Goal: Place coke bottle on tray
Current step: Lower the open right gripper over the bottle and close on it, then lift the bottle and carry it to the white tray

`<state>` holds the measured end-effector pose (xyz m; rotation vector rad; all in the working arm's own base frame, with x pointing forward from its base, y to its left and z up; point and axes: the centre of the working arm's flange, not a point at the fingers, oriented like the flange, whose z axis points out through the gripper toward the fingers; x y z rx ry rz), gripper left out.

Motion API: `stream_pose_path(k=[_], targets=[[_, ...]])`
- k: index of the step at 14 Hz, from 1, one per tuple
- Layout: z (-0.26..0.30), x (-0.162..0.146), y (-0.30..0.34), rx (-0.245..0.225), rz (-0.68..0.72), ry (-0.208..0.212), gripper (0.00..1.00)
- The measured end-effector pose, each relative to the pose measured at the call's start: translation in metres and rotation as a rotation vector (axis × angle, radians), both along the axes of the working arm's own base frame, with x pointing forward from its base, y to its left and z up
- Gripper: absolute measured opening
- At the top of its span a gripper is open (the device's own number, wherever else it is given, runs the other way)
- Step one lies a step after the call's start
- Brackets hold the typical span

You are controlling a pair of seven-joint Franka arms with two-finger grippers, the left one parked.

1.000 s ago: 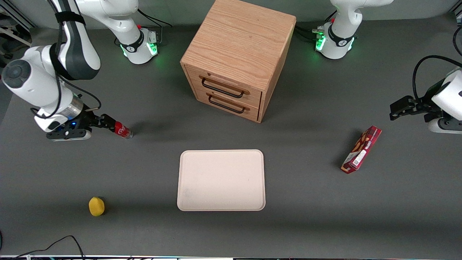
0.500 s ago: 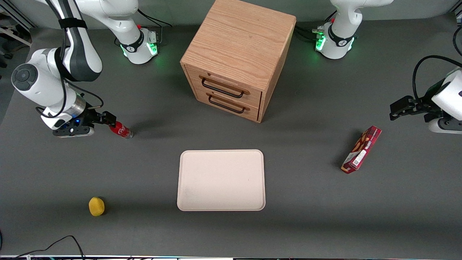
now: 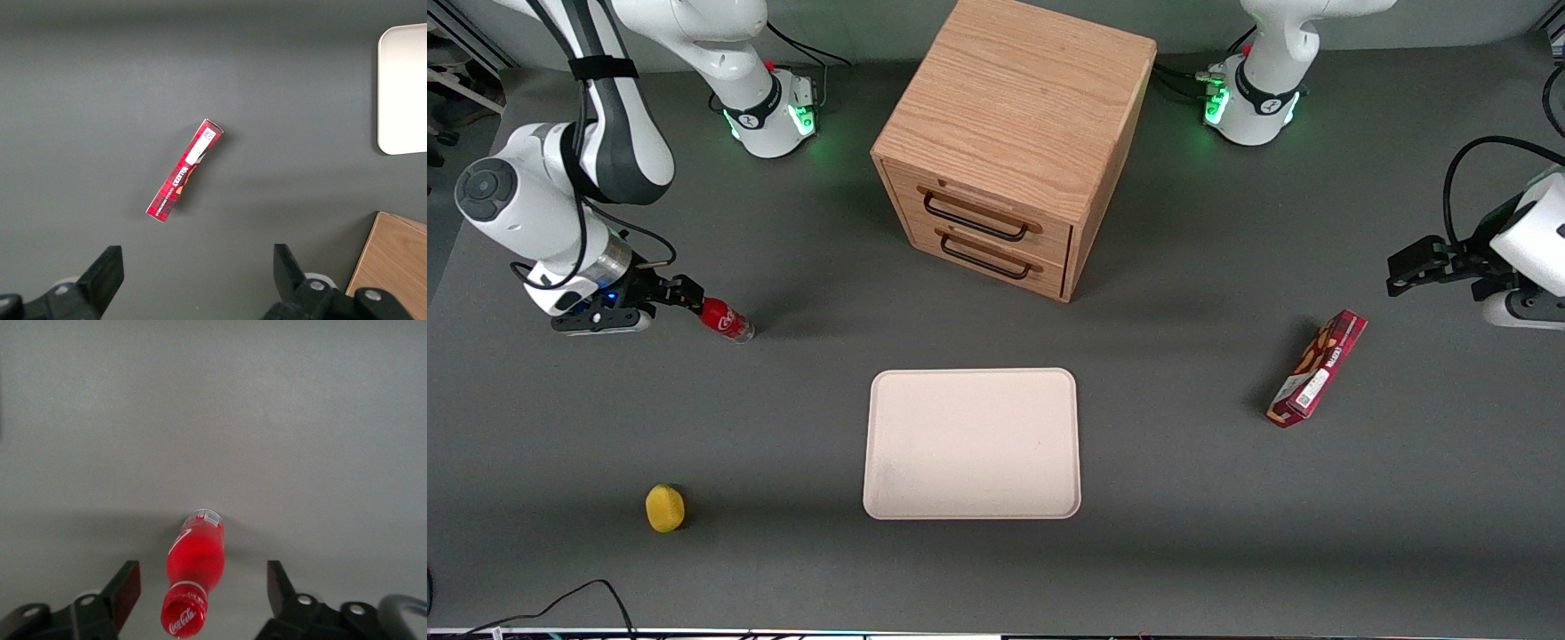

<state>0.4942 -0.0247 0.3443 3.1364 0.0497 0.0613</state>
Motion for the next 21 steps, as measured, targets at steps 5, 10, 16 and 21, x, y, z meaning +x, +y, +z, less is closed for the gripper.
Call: stream_pose_path(k=[5,10,16,21], targets=[[-0.019,-0.015,0.004,-0.001,0.006,-0.002,0.79],[-0.012,-0.021,0.004,-0.002,0.005,-0.014,0.44],[-0.012,-0.02,0.023,0.023,0.007,-0.017,0.31],[0.025,0.012,0.115,0.058,-0.035,-0.09,0.31]])
